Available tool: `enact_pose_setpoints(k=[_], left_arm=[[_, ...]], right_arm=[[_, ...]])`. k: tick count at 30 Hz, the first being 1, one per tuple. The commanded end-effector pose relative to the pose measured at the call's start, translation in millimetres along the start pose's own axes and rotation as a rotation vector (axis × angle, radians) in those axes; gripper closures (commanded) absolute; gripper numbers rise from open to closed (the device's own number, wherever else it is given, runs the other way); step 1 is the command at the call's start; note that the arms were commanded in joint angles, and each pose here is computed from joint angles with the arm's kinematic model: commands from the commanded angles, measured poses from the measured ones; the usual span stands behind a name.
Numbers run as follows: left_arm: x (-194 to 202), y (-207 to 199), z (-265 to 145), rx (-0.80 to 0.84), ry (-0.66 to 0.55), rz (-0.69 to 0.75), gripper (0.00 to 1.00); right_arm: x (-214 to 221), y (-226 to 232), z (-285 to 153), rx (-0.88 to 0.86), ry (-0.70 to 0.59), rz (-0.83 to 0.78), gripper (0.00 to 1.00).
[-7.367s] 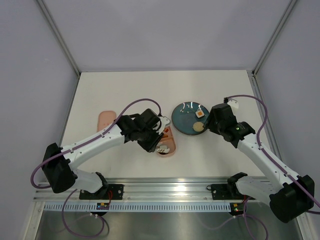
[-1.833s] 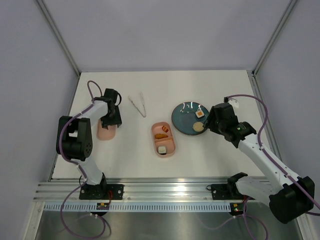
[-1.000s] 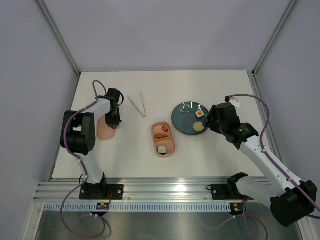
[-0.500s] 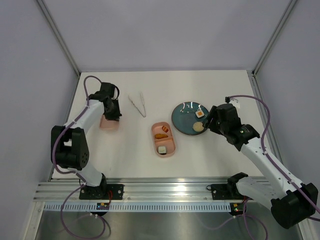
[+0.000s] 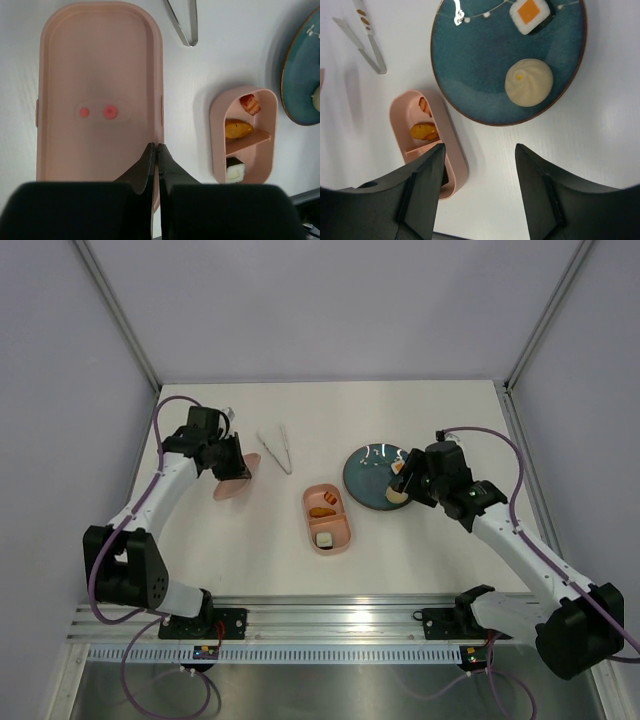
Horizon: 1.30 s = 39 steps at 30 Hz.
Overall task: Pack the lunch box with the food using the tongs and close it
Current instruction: Pick up the box lid from the center of the board.
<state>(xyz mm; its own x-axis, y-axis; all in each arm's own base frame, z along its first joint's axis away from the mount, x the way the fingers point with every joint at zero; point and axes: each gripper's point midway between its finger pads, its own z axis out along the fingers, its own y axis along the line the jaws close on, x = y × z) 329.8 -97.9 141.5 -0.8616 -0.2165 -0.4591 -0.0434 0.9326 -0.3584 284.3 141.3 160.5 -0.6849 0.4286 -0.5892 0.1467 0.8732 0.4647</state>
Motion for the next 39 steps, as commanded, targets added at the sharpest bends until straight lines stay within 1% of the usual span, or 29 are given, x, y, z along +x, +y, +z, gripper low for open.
enact_pose_setpoints(k=[1, 6, 7, 8, 10, 12, 13, 14, 15, 16, 17, 18, 19, 20, 21, 22, 23, 24, 25, 27, 28, 31, 36, 39], left_arm=[[-9.1, -30.8, -18.5, 0.151, -0.067, -0.001, 1.00], [-7.8, -42.4, -26.3, 0.214, -0.083, -0.008, 1.00], [-8.7, -45.2, -29.6, 0.226, -0.092, -0.014, 1.00], [-8.3, -49.2, -32.2, 0.248, -0.091, -0.014, 1.00], [-7.0, -52.9, -33.1, 0.266, -0.097, -0.017, 1.00], [-5.0, -54.4, -33.5, 0.276, -0.102, -0.017, 1.00], [-4.7, -55.2, -33.8, 0.282, -0.105, -0.022, 1.00], [-4.1, -56.7, -35.4, 0.292, -0.109, -0.022, 1.00], [-2.1, -56.6, -34.2, 0.294, -0.107, -0.025, 1.00], [-2.8, -56.9, -35.2, 0.297, -0.111, -0.026, 1.00], [-2.9, -57.1, -35.8, 0.298, -0.114, -0.025, 1.00], [-2.1, -58.1, -36.6, 0.302, -0.113, -0.024, 1.00], [-2.5, -58.8, -37.6, 0.305, -0.116, -0.026, 1.00], [-1.5, -59.9, -38.1, 0.311, -0.115, -0.024, 1.00], [-2.2, -61.0, -39.5, 0.314, -0.120, -0.020, 1.00], [-2.3, -61.8, -40.2, 0.318, -0.122, -0.020, 1.00], [-1.6, -62.0, -39.8, 0.319, -0.120, -0.020, 1.00], [-1.2, -62.6, -40.9, 0.322, -0.119, -0.019, 1.00], [-1.0, -63.5, -41.9, 0.325, -0.121, -0.016, 1.00], [0.0, -63.0, -41.3, 0.325, -0.119, -0.017, 1.00], [-0.4, -63.4, -42.5, 0.326, -0.122, -0.016, 1.00], [1.1, -63.4, -41.8, 0.329, -0.118, -0.015, 1.00], [2.2, -63.2, -42.4, 0.330, -0.118, -0.010, 1.00], [3.8, -63.6, -42.2, 0.332, -0.111, -0.012, 1.00]], right_arm=[[-12.0, 39.0, -0.9, -0.147, 0.000, 0.036, 0.34], [-7.4, 70.9, 3.5, -0.225, 0.024, 0.033, 0.34], [-2.8, 76.8, 9.2, -0.230, 0.045, 0.044, 0.34], [-1.7, 93.3, 8.5, -0.275, 0.050, 0.039, 0.34], [4.4, 108.2, 20.0, -0.290, 0.088, 0.075, 0.34], [5.6, 134.6, 20.1, -0.322, 0.100, 0.067, 0.34], [9.9, 143.0, 30.3, -0.312, 0.116, 0.090, 0.34], [4.7, 159.7, 29.7, -0.343, 0.116, 0.108, 0.33], [9.0, 171.3, 32.1, -0.364, 0.145, 0.149, 0.33], [17.4, 179.0, 45.9, -0.371, 0.185, 0.165, 0.33], [11.0, 198.9, 44.3, -0.426, 0.191, 0.185, 0.33], [13.6, 209.5, 47.1, -0.438, 0.209, 0.208, 0.33], [20.4, 212.1, 63.5, -0.413, 0.226, 0.212, 0.33], [12.9, 226.3, 63.8, -0.425, 0.222, 0.220, 0.33], [14.4, 233.1, 67.6, -0.427, 0.235, 0.235, 0.33], [24.6, 235.6, 81.5, -0.415, 0.278, 0.242, 0.32], [18.5, 248.9, 82.2, -0.441, 0.280, 0.253, 0.32], [18.5, 253.8, 85.7, -0.440, 0.290, 0.270, 0.32], [29.4, 254.6, 97.7, -0.418, 0.321, 0.264, 0.31], [25.2, 272.6, 99.5, -0.448, 0.343, 0.283, 0.31], [35.4, 273.7, 110.0, -0.443, 0.382, 0.285, 0.31], [41.2, 292.9, 117.7, -0.471, 0.419, 0.299, 0.30], [62.5, 306.0, 129.9, -0.465, 0.461, 0.271, 0.30], [71.7, 316.0, 129.2, -0.477, 0.485, 0.256, 0.30]])
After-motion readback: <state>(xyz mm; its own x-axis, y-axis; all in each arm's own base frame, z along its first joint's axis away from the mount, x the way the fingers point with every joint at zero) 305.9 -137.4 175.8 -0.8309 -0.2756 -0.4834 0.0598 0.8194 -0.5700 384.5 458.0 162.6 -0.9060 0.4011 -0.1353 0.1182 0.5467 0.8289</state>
